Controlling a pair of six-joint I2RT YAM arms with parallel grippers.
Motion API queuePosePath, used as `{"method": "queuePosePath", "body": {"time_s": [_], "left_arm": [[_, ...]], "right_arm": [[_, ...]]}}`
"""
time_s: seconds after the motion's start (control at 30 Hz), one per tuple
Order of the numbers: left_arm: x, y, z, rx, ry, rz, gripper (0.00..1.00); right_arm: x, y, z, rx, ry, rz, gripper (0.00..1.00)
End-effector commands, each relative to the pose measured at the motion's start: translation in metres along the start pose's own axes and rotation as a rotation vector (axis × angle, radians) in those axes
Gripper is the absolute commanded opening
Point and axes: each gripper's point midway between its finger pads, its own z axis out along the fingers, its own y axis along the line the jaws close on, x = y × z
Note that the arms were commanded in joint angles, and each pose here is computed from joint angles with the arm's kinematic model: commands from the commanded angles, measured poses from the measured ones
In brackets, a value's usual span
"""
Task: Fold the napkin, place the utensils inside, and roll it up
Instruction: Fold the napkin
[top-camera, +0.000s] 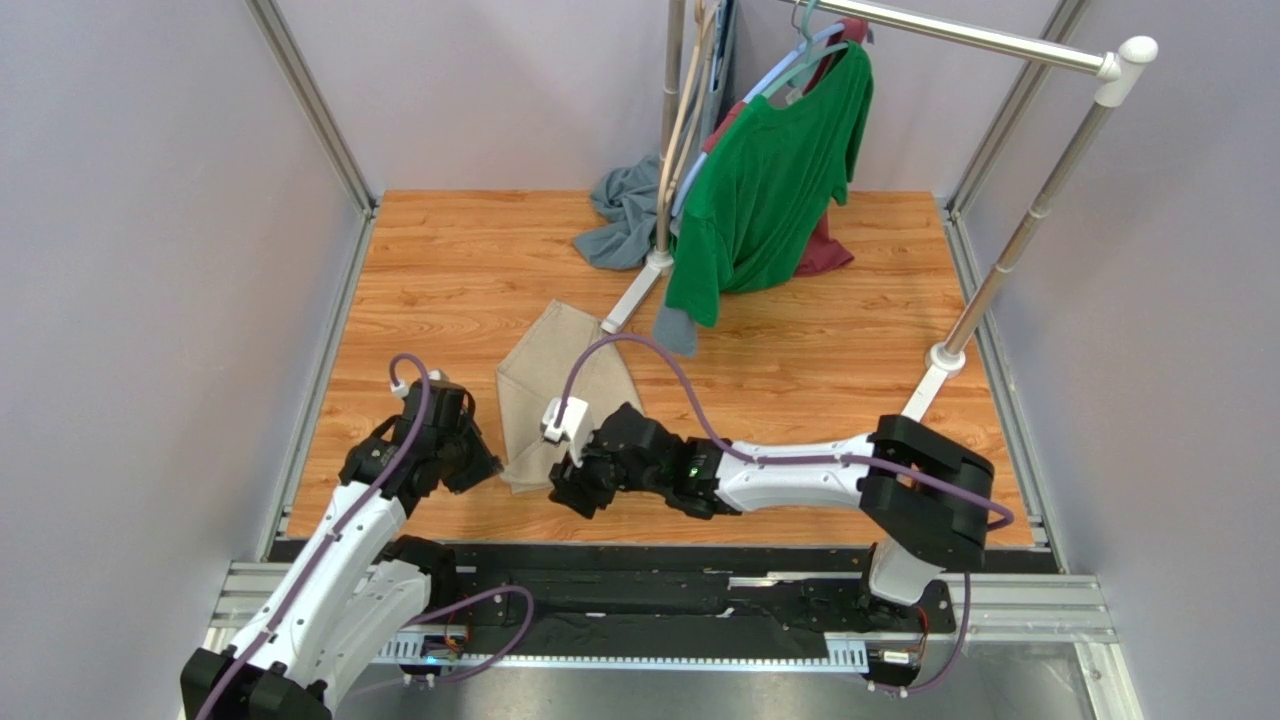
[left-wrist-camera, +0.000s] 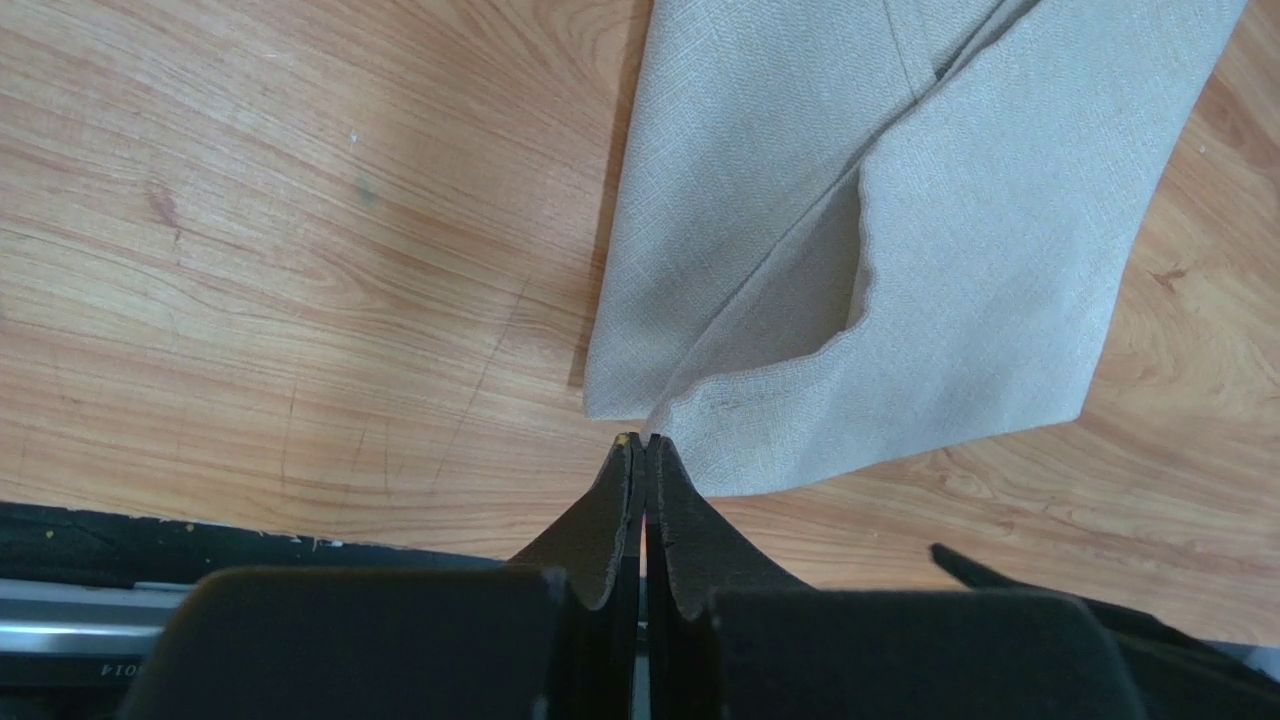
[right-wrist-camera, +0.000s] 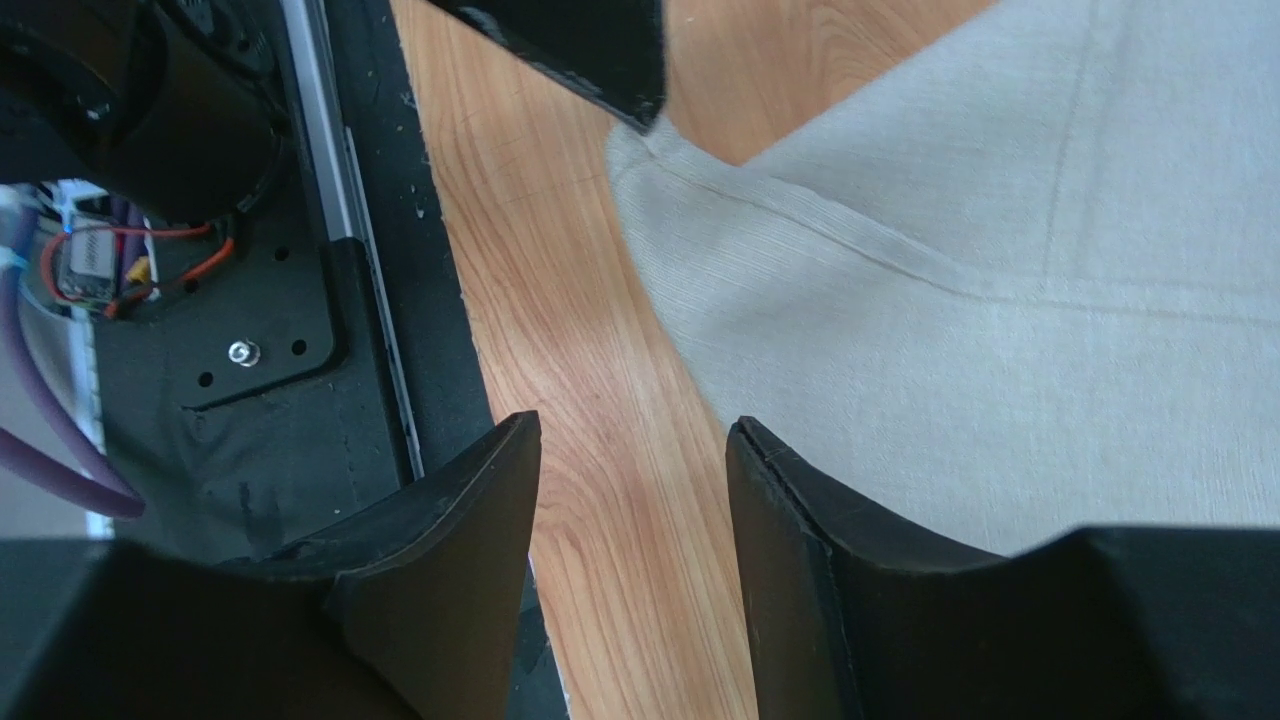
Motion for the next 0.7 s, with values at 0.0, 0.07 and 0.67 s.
{"method": "queuePosePath", "body": {"time_s": [0.0, 0.07, 0.67], "left_arm": [[0.001, -0.009, -0.007, 0.038, 0.011, -0.016, 0.0], [0.001, -0.01, -0.008, 0.041, 0.012, -0.017, 0.0], [0.002, -0.014, -0.011, 0.071, 0.01, -0.018, 0.0]], "right_arm": [[-0.018, 0.013, 0.021, 0.022, -0.031, -0.199, 0.53], [-0.016, 0.015, 0.028, 0.051, -0.018, -0.258, 0.53], [-0.006, -0.002, 0.069, 0.284, 0.004, -0.482, 0.5]]}}
